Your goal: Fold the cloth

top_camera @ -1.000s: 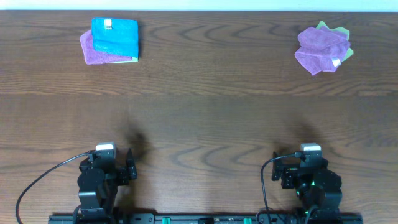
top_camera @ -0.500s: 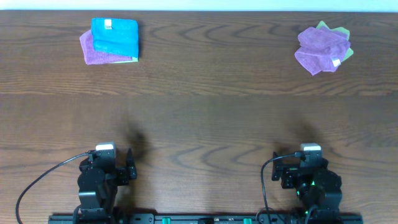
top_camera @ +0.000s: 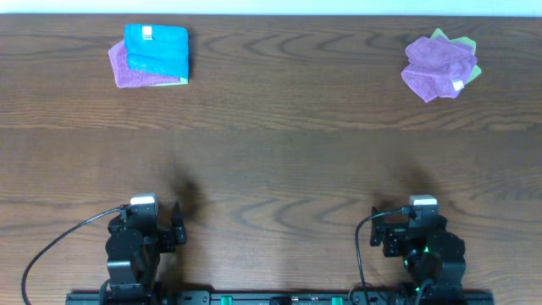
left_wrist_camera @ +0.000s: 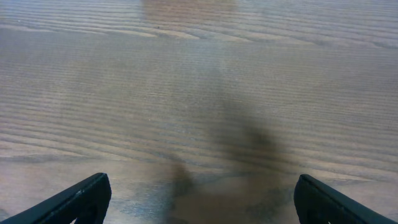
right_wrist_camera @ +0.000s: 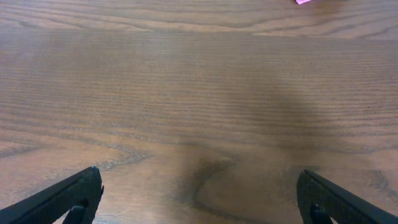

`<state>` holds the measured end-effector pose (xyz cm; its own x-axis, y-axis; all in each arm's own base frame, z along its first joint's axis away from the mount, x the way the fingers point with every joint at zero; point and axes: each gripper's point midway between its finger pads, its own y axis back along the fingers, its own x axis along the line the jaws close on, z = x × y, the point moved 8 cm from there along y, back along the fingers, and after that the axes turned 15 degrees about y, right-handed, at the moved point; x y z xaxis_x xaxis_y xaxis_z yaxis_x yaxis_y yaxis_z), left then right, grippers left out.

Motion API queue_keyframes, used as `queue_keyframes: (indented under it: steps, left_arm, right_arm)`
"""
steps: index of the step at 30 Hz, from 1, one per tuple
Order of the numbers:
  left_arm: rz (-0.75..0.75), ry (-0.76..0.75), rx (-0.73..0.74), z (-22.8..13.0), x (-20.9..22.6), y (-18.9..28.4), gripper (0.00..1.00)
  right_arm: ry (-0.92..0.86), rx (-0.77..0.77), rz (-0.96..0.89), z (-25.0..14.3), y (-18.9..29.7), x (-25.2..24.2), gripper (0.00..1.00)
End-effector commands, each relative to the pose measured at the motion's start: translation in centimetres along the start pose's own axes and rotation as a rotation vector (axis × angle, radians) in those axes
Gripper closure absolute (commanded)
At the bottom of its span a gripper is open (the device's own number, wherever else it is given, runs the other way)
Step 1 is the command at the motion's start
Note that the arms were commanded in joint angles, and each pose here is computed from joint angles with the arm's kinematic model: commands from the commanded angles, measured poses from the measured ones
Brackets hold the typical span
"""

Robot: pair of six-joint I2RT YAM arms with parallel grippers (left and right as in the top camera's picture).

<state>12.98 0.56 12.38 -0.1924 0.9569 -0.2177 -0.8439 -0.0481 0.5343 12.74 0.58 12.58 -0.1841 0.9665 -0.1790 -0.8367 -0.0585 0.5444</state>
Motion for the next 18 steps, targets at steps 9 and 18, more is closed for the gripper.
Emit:
queue_keyframes:
  steps: [9, 18]
  left_arm:
    - [0.007, -0.008, -0.003, -0.1, 0.1, 0.0, 0.05]
    - [0.007, -0.008, -0.003, -0.1, 0.1, 0.0, 0.05]
  right_arm:
    - [0.003, -0.041, -0.014, 0.5, -0.1, -0.2, 0.01]
    - [-0.222, 0.113, -0.11, 6.5, 2.4, -3.5, 0.01]
